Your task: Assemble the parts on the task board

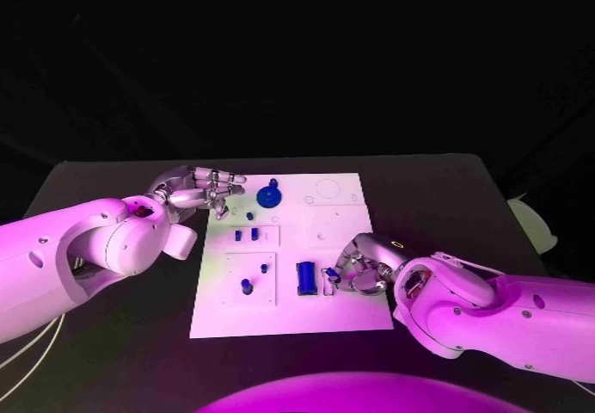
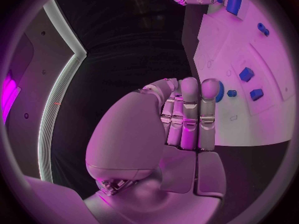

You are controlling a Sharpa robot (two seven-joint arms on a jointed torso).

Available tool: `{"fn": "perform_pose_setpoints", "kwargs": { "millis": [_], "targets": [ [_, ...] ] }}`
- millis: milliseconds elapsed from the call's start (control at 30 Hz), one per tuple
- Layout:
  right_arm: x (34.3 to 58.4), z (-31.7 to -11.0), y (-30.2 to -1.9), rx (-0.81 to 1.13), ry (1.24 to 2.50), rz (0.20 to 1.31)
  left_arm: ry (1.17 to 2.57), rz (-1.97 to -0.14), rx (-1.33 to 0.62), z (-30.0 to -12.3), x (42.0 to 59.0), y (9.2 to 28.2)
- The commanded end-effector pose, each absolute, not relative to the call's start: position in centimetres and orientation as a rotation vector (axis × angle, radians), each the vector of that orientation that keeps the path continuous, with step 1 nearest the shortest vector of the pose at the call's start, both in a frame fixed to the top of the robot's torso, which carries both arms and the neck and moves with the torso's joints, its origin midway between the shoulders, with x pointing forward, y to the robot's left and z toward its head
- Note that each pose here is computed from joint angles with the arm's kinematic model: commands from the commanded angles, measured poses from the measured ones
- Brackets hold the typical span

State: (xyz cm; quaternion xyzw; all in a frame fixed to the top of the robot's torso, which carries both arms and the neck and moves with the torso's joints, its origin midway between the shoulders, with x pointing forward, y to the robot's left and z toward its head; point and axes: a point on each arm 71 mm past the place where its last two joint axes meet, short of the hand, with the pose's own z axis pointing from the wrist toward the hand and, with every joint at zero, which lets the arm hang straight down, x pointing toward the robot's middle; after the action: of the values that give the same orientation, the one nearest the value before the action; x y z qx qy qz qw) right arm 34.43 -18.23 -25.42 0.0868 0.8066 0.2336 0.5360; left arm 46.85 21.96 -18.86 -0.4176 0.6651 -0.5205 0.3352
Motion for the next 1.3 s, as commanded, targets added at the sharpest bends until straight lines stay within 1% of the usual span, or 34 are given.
{"fn": "perform_pose_setpoints", "kwargs": {
  "millis": [33, 533, 767, 1300],
  "targets": [
    [34.47, -25.96, -18.03, 0.242, 1.981, 0.555, 1.752, -1.38, -1.069, -18.77, 46.77, 21.56],
    [34.99, -26.66, -17.78, 0.235, 2.019, 0.539, 1.76, -1.383, -1.064, -18.8, 46.77, 21.43],
    [34.9, -26.61, -17.34, 0.229, 2.02, 0.552, 1.764, -1.384, -1.062, -18.82, 46.78, 21.42],
    [34.76, -26.39, -17.26, 0.212, 2.004, 0.557, 1.764, -1.383, -1.062, -18.82, 46.78, 21.46]
  ]
}}
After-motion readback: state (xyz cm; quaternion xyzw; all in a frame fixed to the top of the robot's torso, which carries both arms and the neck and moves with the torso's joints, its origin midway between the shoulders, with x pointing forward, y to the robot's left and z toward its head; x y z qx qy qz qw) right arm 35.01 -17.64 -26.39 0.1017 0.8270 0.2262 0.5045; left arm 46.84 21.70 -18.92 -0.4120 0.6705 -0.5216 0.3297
